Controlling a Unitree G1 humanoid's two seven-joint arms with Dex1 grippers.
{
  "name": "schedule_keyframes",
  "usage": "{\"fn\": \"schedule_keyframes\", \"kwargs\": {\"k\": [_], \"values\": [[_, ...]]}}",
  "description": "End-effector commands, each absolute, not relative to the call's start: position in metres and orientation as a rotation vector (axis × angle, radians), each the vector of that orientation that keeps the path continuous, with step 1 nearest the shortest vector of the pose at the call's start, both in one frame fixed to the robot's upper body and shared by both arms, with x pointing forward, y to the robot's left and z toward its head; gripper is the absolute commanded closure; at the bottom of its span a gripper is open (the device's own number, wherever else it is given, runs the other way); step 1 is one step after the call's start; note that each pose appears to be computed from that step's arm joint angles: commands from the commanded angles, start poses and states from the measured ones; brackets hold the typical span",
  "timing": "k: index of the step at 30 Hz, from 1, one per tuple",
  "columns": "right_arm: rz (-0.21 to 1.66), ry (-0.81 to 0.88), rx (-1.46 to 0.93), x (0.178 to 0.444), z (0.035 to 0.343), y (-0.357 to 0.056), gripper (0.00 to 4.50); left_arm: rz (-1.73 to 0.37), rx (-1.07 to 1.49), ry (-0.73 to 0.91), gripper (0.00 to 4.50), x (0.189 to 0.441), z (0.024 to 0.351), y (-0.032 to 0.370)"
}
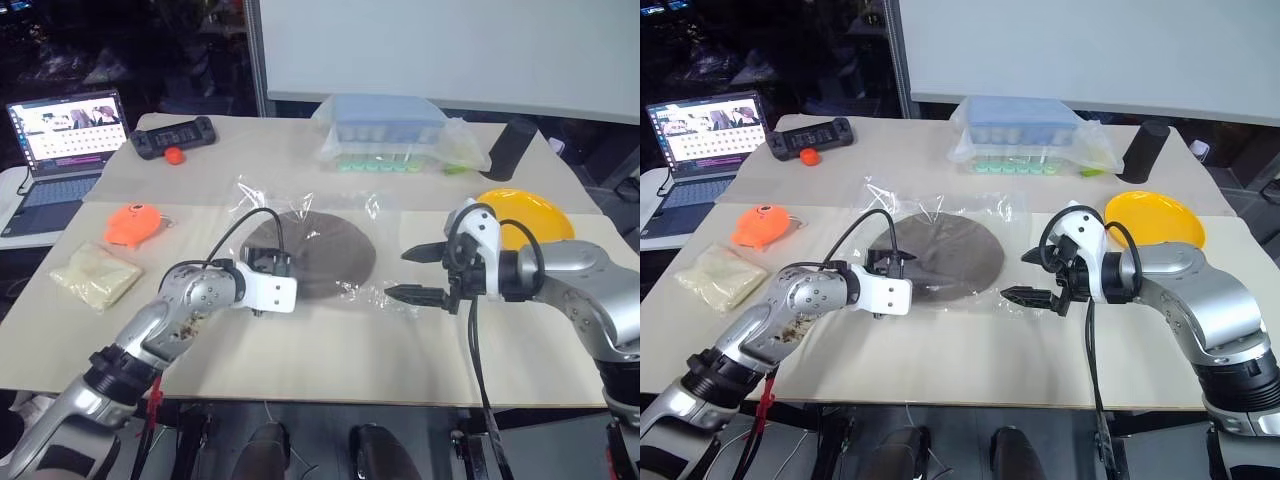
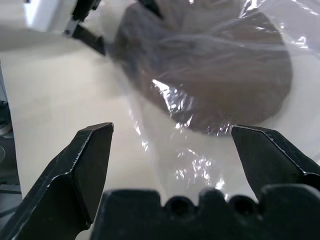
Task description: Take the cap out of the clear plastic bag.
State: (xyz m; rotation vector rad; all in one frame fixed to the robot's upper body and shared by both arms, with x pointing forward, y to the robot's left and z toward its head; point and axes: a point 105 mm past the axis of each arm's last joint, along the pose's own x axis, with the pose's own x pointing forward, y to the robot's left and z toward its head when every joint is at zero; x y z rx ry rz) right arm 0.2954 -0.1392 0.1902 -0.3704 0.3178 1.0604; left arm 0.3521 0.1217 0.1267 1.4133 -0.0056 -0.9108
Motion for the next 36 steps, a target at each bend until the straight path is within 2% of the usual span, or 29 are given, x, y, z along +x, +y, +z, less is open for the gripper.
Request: {"fn": "schedule_keyframes", "kwargs": {"k": [1, 7, 10, 14, 20, 22, 28, 32, 36], "values": [[1.042, 0.258, -0.405, 0.295, 0.206, -0.14, 0.0, -0.907, 1.445, -0.067, 1.43, 0.36, 0.135, 0.123], [1.017, 0.248, -0.41, 0.297, 0.204, -0.142, 0.0, -0.96, 1.527, -0.173, 3.62, 0.373, 0.132, 0.131], [1.015, 0.247, -0.408, 0.296, 0.203, -0.143, 0.0, -0.978, 1.549, -0.236, 4.42, 0.379, 0.135, 0.135], [1.003, 0.246, -0.406, 0.295, 0.201, -0.144, 0.0, -1.143, 1.528, -0.421, 4.42, 0.363, 0.141, 0.119], [0.988, 0.245, -0.404, 0.294, 0.2, -0.145, 0.0, -1.469, 1.461, -0.764, 4.42, 0.307, 0.14, 0.09], [0.984, 0.244, -0.403, 0.293, 0.199, -0.145, 0.0, -1.537, 1.486, -0.793, 4.42, 0.302, 0.134, 0.092], [0.976, 0.233, -0.395, 0.291, 0.2, -0.144, 0.0, -1.516, 1.631, -0.606, 4.42, 0.332, 0.131, 0.12], [0.96, 0.233, -0.391, 0.289, 0.198, -0.146, 0.0, -1.318, 1.833, -0.455, 4.42, 0.37, 0.139, 0.149], [0.958, 0.235, -0.386, 0.287, 0.198, -0.146, 0.0, -1.154, 2.08, -0.499, 4.42, 0.394, 0.139, 0.175]]}}
